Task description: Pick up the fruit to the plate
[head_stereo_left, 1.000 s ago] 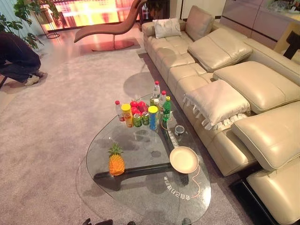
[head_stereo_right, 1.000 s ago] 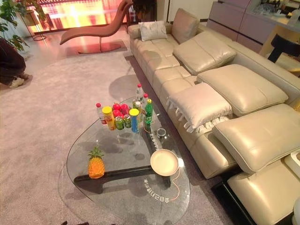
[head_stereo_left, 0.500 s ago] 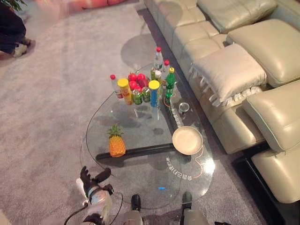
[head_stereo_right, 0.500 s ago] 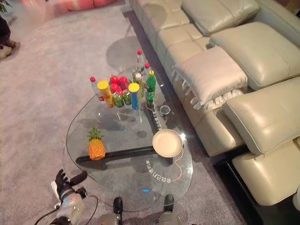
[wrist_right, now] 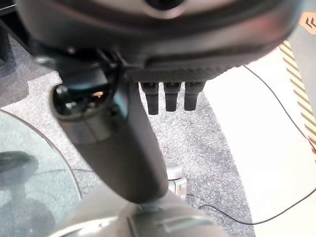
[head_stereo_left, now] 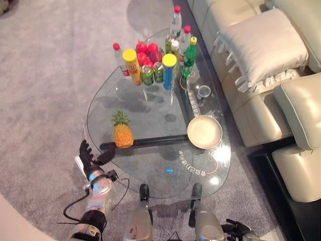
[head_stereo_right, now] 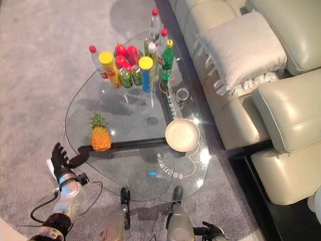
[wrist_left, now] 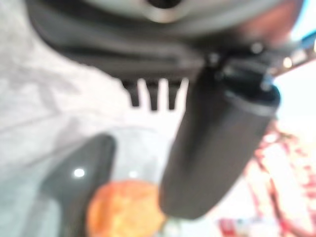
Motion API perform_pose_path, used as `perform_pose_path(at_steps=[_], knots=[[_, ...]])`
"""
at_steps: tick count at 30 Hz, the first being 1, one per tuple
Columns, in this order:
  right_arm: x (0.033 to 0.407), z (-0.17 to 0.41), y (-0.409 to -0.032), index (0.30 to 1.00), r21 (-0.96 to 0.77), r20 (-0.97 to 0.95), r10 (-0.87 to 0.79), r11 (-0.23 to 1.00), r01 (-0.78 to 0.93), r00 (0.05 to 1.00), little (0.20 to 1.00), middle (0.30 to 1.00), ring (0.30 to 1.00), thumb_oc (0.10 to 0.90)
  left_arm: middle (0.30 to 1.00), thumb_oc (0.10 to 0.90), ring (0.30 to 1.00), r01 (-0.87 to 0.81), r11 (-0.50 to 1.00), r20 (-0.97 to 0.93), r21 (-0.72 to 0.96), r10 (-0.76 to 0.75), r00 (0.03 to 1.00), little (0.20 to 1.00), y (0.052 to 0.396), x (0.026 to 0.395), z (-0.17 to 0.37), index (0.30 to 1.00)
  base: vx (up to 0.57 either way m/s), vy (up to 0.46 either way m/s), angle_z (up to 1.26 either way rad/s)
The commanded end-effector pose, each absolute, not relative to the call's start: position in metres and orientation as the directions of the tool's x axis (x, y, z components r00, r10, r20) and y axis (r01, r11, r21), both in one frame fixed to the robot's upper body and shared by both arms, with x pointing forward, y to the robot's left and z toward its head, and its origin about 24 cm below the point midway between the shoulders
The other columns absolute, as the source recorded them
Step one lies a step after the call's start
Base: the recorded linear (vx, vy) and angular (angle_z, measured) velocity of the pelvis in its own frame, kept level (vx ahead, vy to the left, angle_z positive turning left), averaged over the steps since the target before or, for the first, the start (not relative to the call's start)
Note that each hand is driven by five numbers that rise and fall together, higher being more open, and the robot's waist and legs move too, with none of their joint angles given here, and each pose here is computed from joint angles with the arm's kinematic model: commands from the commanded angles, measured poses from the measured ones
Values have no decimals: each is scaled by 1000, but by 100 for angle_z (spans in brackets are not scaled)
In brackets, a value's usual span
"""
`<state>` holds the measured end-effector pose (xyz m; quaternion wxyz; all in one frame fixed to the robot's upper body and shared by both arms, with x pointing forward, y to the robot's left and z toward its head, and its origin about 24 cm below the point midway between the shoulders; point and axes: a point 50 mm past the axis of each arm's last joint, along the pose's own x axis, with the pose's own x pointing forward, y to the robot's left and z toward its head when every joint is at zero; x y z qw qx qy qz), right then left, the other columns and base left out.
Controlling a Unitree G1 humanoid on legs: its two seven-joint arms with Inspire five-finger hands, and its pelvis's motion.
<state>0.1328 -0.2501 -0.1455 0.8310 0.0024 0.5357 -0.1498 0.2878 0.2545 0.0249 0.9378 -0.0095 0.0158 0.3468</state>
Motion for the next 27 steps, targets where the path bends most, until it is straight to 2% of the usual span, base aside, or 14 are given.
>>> perform_pose_path(at_steps=[1, 12, 27], knots=[[126, -146, -252, 900, -174, -888, -261, 953, 248, 380, 900, 900, 900, 800, 900, 800, 900, -655, 751, 179, -90, 659, 731, 900, 267, 307, 84, 900, -53, -3, 2], [151, -134, -251, 900, -177, -849, -272, 954, 242, 453, 900, 900, 900, 800, 900, 800, 900, -614, 781, 303, -117, 616, 727, 900, 270, 328, 138, 900, -11, 2, -1], [169, -124, -248, 900, -184, -819, -271, 959, 215, 506, 900, 900, 900, 800, 900, 800, 900, -596, 786, 235, -165, 618, 750, 900, 269, 339, 139, 900, 18, 27, -2]])
